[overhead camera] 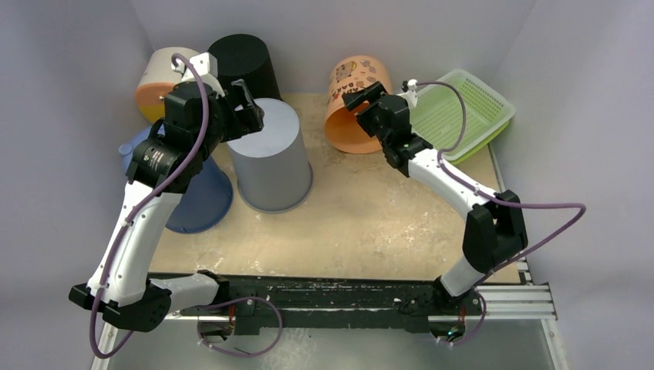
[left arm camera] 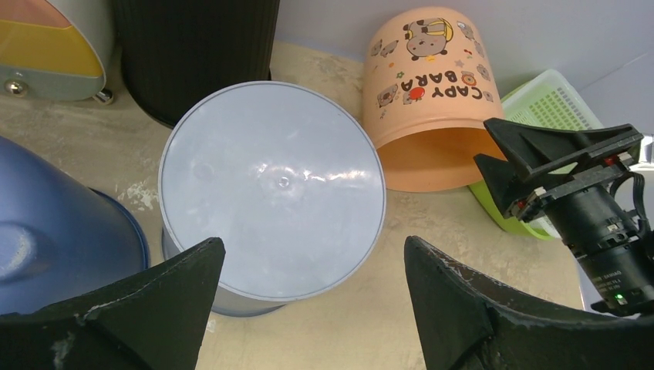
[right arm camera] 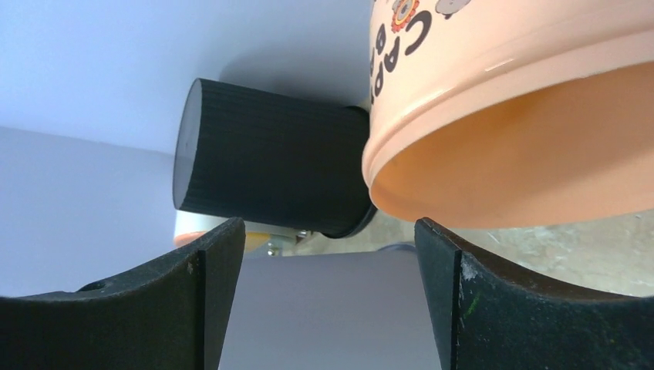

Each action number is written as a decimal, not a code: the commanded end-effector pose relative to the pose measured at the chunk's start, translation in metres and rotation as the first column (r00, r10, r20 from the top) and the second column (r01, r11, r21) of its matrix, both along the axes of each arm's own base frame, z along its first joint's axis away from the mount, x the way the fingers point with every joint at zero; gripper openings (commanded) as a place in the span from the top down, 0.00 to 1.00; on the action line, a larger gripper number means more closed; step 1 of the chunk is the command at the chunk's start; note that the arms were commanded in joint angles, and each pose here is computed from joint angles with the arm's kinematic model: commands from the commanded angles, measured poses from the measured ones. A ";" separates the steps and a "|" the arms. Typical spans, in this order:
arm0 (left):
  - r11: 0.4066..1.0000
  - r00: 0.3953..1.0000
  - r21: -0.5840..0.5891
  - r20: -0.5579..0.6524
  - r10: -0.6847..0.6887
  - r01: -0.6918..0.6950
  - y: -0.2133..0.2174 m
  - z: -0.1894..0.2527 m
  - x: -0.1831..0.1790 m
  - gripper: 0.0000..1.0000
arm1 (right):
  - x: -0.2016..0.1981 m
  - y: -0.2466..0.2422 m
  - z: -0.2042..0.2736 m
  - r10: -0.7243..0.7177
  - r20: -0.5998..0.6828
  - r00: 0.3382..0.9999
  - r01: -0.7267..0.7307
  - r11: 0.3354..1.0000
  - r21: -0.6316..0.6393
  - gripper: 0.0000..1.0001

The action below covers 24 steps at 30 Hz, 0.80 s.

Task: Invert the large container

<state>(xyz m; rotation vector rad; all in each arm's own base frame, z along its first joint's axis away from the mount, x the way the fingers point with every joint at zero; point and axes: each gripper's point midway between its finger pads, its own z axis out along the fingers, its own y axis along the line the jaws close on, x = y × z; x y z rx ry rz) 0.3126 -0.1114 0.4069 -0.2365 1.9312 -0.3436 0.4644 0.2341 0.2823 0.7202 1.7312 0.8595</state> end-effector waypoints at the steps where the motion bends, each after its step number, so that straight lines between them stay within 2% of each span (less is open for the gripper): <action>1: 1.000 0.999 -0.004 0.046 -0.008 0.008 0.000 0.012 -0.002 0.16 | 0.018 0.004 0.041 -0.008 0.120 0.993 -0.010 0.989 0.148 0.18; 9: 1.000 1.000 0.021 0.030 -0.006 0.005 0.001 0.004 0.001 0.16 | 0.054 0.008 0.021 -0.020 0.128 0.992 0.000 0.988 0.154 0.27; 12: 1.000 1.000 0.025 0.024 -0.004 0.004 0.001 0.001 0.001 0.16 | 0.065 0.012 0.013 -0.016 0.132 0.991 -0.007 0.985 0.174 0.34; 15: 0.999 1.000 0.036 0.015 0.001 -0.001 0.003 -0.003 0.001 0.16 | 0.072 0.015 0.009 -0.011 0.145 0.989 -0.017 0.982 0.187 0.47; 21: 0.999 1.000 0.036 0.013 -0.001 0.000 0.003 -0.003 0.000 0.16 | 0.064 0.008 0.019 -0.020 0.205 0.979 -0.019 0.982 0.187 0.83; 24: 1.000 1.000 0.031 0.012 -0.006 0.005 0.001 -0.004 0.000 0.16 | 0.050 -0.002 0.031 -0.043 0.259 0.965 -0.008 0.981 0.192 0.94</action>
